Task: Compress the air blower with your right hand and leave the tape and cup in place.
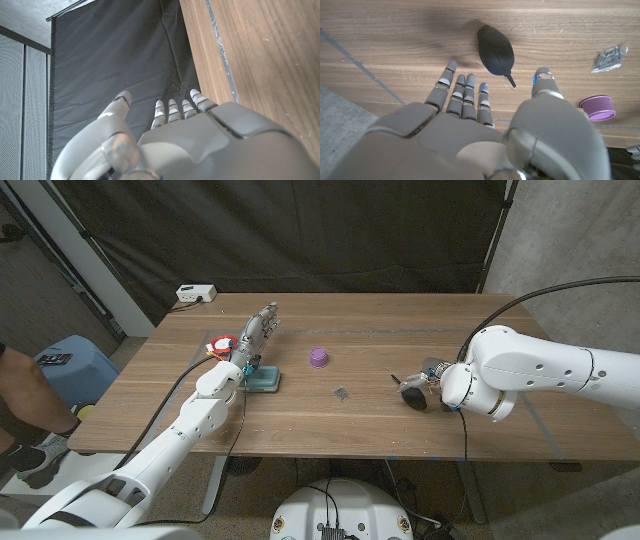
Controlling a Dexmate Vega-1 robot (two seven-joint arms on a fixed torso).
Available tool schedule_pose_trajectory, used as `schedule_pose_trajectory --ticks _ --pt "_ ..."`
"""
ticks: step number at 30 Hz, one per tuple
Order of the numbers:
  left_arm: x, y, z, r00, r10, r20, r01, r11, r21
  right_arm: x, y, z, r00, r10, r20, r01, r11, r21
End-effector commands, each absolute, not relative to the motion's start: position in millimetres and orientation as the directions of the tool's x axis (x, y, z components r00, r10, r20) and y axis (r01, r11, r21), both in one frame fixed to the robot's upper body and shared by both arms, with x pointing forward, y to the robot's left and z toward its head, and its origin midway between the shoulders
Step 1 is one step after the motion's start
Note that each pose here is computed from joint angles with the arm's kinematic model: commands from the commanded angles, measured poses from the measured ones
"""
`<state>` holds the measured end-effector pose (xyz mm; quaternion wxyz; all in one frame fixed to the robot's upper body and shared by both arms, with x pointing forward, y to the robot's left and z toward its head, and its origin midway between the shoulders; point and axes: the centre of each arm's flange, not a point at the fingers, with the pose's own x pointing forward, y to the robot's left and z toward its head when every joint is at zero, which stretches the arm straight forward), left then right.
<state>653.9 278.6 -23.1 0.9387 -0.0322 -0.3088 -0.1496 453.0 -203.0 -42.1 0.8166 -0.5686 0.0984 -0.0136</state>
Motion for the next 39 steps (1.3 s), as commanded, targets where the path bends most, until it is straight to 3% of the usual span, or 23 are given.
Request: schedule_pose_trajectory --ticks 1,39 --pt "655 280 -24 0.767 -0.26 0.587 0.305 0.952 0.024 454 -204 -45 0.973 -0.141 -0.183 -0.128 0.33 -0.935" --pt "650 278 -25 0.761 -0.254 0.597 0.301 0.953 0.021 467 -203 -49 0.973 -0.164 -0.164 -0.109 0.298 -0.948"
